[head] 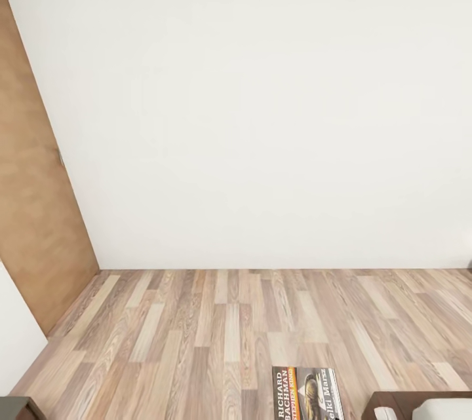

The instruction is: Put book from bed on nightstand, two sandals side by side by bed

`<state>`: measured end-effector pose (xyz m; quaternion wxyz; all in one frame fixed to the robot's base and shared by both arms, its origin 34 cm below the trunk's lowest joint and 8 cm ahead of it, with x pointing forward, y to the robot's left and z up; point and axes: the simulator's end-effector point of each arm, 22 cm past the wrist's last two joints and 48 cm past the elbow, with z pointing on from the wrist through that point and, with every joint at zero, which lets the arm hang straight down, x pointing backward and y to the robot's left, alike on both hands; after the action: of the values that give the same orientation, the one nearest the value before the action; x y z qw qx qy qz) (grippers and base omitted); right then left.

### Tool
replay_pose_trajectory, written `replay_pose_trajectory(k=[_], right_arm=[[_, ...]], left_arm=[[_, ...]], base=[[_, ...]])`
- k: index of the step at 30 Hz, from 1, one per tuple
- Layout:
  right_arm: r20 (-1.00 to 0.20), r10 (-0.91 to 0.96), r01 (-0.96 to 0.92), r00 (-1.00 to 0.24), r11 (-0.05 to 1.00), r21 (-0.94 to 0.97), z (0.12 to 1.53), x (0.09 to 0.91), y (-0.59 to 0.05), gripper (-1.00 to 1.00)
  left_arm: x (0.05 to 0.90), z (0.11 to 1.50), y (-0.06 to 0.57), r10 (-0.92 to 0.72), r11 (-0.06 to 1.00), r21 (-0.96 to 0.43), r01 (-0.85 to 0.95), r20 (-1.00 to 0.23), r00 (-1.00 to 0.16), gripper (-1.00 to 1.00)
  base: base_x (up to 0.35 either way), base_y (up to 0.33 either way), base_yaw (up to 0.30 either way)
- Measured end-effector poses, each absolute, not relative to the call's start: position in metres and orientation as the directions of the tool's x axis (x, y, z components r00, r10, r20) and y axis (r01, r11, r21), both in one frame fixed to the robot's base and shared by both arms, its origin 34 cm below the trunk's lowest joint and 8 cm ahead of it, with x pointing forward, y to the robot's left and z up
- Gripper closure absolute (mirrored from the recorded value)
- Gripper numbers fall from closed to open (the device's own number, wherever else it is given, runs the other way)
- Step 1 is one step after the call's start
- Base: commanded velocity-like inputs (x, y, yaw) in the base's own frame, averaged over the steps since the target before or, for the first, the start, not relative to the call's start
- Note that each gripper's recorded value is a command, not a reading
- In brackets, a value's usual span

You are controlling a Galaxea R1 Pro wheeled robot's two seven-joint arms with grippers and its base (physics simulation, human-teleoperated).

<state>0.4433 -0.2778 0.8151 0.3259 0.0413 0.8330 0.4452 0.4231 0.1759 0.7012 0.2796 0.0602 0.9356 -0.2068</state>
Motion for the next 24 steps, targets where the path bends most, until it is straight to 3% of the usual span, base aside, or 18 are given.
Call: replay_pose_trajectory(k=[16, 24], right_arm=[[-0.506, 0.359, -0.221, -0.784, 0.600, 0.769, 0.815, 0.443, -0.278, 1.00], [-0.506, 0.359, -0.221, -0.785, 0.601, 0.768, 0.815, 0.443, -0.278, 1.00]], left_arm=[[0.435, 0.716, 0.144, -0.007, 0.869, -0.406, 0.283, -0.581, -0.814, -1.00], [0.467, 0.773, 0.105, -0.013, 0.725, -0.508, 0.466, -0.686, -0.728, -1.00]], base=[[0.324, 0.000, 0.000], [0.295, 0.000, 0.000]])
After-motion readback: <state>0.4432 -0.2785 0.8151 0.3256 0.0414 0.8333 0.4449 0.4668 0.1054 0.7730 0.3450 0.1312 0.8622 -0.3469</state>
